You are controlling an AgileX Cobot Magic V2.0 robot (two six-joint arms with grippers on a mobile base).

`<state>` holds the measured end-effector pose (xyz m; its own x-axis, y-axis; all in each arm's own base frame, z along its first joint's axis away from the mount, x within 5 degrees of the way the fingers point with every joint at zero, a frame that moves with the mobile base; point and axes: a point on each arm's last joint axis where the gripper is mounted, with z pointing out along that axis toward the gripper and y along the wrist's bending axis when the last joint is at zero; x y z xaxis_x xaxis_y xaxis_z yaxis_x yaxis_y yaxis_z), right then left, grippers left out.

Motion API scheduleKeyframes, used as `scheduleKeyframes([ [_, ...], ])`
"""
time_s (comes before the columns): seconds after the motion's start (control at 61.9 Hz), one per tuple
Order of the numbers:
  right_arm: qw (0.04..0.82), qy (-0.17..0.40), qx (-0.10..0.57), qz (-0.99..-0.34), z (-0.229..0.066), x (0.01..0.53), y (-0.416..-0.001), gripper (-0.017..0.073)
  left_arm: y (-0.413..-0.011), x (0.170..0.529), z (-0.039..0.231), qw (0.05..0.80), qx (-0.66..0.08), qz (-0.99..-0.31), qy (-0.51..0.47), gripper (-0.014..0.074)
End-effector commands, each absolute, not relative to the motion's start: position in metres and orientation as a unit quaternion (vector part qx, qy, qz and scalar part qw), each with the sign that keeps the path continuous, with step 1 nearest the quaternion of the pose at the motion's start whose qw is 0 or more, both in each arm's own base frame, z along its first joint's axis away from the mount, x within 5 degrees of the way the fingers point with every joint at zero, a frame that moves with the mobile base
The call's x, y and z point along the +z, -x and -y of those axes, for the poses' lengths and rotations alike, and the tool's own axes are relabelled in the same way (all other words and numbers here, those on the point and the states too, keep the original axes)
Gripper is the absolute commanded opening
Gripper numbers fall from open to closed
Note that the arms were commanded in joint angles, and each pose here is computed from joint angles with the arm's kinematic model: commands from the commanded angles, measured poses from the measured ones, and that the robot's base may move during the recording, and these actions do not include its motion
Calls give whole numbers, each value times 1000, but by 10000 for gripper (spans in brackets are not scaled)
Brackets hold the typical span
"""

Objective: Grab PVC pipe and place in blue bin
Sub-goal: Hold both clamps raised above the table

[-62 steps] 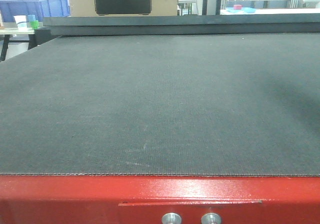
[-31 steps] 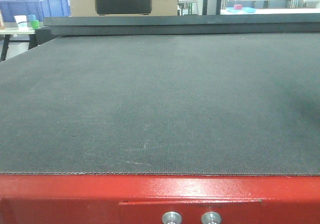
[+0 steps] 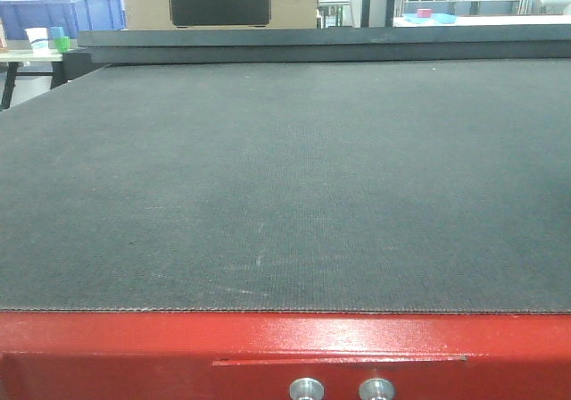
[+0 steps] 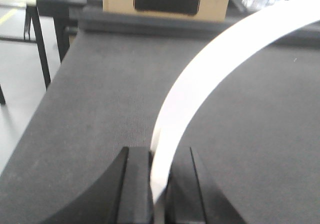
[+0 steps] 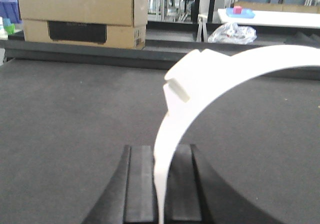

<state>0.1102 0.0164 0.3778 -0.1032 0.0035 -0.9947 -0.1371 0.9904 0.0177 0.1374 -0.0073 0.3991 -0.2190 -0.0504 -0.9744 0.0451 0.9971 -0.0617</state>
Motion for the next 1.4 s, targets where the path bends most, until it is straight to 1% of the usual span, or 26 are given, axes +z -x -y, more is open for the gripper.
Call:
scheduleKeyframes([
  [0.0,687,50,46,-723,-15,384,-102,-169,-116,408,7,659,-39,-751,0,-111],
  [0.097,701,48,52,-709,-14,389,-98,-169,-101,414,6,680,-39,-732,-1,-111],
  [0.178,705,35,78,-704,-15,390,-96,-169,-92,420,5,701,-36,-712,-2,-111],
  [0.291,700,8,128,-703,-18,392,-95,-169,-89,425,5,719,-35,-694,-3,-111],
  [0.387,701,5,134,-701,-18,397,-92,-169,-89,424,5,718,-34,-695,-3,-111],
  [0.533,705,16,112,-700,-16,409,-86,-169,-89,424,5,718,-34,-695,-3,-111],
  [0.727,695,21,101,-711,-15,407,-86,-169,-89,424,5,718,-34,-695,-3,-111],
  [0.953,700,47,37,-712,-10,406,-87,-169,-89,424,5,718,-34,-695,-3,-111],
  [1.388,706,47,39,-705,-10,408,-87,-169,-89,424,5,718,-34,-695,-3,-111],
])
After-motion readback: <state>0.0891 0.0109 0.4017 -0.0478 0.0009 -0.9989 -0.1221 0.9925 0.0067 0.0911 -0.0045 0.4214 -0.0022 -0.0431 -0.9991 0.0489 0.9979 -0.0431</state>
